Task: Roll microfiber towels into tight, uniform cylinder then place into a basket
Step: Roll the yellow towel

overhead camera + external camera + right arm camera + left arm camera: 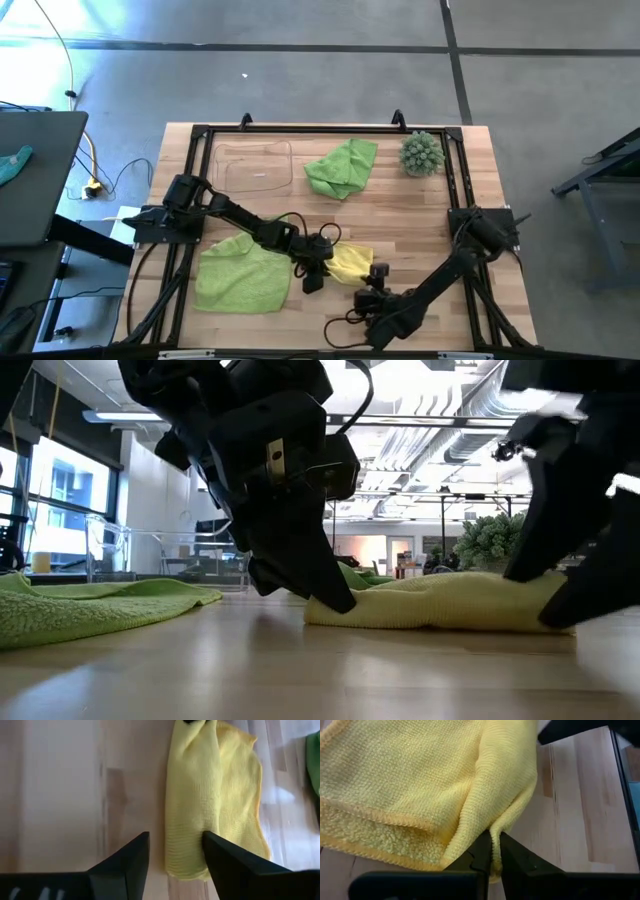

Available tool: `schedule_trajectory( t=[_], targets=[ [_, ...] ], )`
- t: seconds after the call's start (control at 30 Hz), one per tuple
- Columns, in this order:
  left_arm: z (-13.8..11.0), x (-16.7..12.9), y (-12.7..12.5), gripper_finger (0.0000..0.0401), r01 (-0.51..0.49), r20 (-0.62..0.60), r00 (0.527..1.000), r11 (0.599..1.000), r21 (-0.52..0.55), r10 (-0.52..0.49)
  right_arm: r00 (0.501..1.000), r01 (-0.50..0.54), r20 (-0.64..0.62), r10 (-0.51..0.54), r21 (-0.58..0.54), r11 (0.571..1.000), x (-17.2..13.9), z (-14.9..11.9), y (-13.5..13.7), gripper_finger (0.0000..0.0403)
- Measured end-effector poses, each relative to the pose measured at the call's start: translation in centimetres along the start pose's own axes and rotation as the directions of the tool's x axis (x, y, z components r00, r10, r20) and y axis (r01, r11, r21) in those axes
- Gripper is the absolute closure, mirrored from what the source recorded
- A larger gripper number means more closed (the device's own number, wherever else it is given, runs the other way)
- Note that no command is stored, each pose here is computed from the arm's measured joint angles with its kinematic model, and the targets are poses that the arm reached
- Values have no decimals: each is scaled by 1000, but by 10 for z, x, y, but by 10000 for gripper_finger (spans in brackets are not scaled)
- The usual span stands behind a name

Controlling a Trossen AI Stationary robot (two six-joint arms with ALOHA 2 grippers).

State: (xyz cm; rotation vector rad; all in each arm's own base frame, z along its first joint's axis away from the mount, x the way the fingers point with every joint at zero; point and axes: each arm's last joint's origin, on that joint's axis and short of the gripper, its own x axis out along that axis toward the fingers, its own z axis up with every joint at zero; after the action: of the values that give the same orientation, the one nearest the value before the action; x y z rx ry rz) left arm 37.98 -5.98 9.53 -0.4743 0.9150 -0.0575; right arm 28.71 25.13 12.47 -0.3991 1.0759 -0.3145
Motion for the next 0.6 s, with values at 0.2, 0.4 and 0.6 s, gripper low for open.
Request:
schedule_trajectory(
  t=[0.2, 0.4, 0.6],
  targets=[
    [0, 0, 0, 378, 1, 2, 1000, 1000, 8, -1, 998, 23, -51, -24, -16, 1000, 13, -2, 1, 237],
    [3, -5, -3, 363, 30, 6, 1000, 999, 42, -30, 996, 31, -87, -26, 67, 997, 15, -4, -2, 255],
    [5, -16, -13, 315, 56, 3, 998, 990, 126, -57, 989, -3, -148, 17, 94, 996, 21, 0, -8, 263]
  ],
)
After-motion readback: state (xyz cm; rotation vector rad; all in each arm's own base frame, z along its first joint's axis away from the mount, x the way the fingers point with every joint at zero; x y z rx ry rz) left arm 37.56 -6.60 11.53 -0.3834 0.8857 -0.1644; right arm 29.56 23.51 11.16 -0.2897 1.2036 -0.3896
